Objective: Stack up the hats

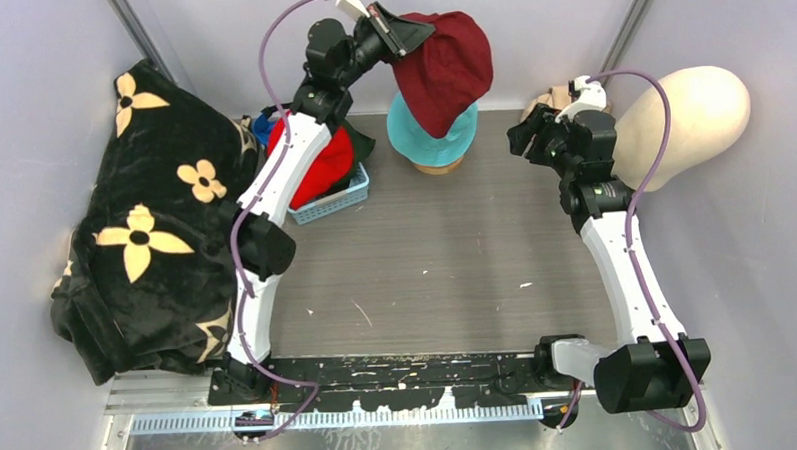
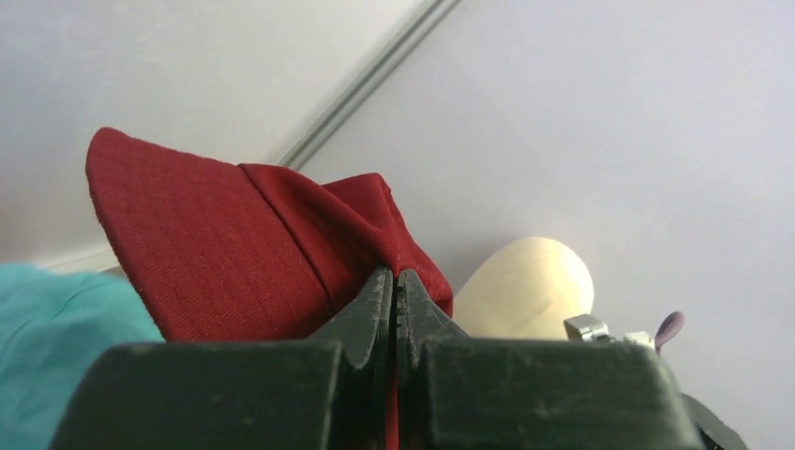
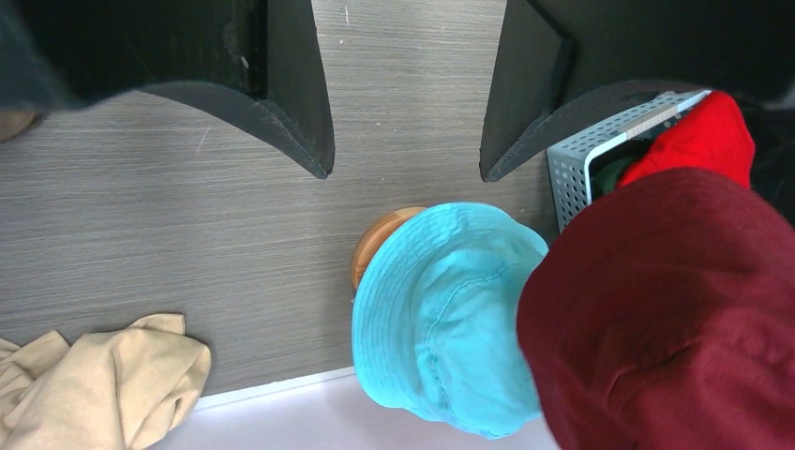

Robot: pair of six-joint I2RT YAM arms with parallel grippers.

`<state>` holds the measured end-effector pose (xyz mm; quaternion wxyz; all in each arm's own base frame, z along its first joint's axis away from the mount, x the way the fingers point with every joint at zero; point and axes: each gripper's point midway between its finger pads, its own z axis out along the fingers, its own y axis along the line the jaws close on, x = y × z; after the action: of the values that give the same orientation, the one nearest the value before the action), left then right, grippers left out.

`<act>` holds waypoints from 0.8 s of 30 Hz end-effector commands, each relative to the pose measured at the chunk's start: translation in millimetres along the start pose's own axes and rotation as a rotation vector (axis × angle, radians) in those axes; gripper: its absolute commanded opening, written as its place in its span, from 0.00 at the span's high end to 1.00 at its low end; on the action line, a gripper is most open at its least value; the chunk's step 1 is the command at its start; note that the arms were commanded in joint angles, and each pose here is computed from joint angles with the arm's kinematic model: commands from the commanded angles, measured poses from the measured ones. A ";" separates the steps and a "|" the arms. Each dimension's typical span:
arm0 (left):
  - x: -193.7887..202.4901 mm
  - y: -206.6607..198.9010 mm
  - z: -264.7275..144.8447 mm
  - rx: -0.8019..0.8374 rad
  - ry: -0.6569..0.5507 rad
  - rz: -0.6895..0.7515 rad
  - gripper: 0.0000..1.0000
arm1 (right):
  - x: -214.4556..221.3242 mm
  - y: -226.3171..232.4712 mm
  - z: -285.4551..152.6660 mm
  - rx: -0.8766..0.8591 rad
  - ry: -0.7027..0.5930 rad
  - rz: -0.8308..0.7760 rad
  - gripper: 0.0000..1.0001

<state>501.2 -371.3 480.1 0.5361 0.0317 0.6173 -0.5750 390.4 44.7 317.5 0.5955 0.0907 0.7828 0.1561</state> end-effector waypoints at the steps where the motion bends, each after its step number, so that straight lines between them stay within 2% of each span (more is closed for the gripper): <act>1: -30.0 -74.3 6.0 0.292 -0.111 -0.012 1.00 | -23.1 3.2 -13.2 0.000 -0.074 -0.026 0.36; 4: -25.5 -78.3 13.2 0.352 -0.131 -0.039 1.00 | -23.9 3.4 -14.7 0.000 -0.078 -0.028 0.36; 13: -10.9 -55.6 23.0 0.440 -0.184 -0.144 1.00 | -23.4 3.5 -14.1 -0.004 -0.080 -0.027 0.36; 24: 17.9 -10.4 38.8 0.363 -0.165 -0.160 1.00 | -22.4 3.8 -13.2 -0.009 -0.077 -0.028 0.36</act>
<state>520.3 -421.7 459.0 0.4958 0.0186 0.5080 -0.7041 385.2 43.3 320.5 0.5972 0.0893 0.7823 0.1530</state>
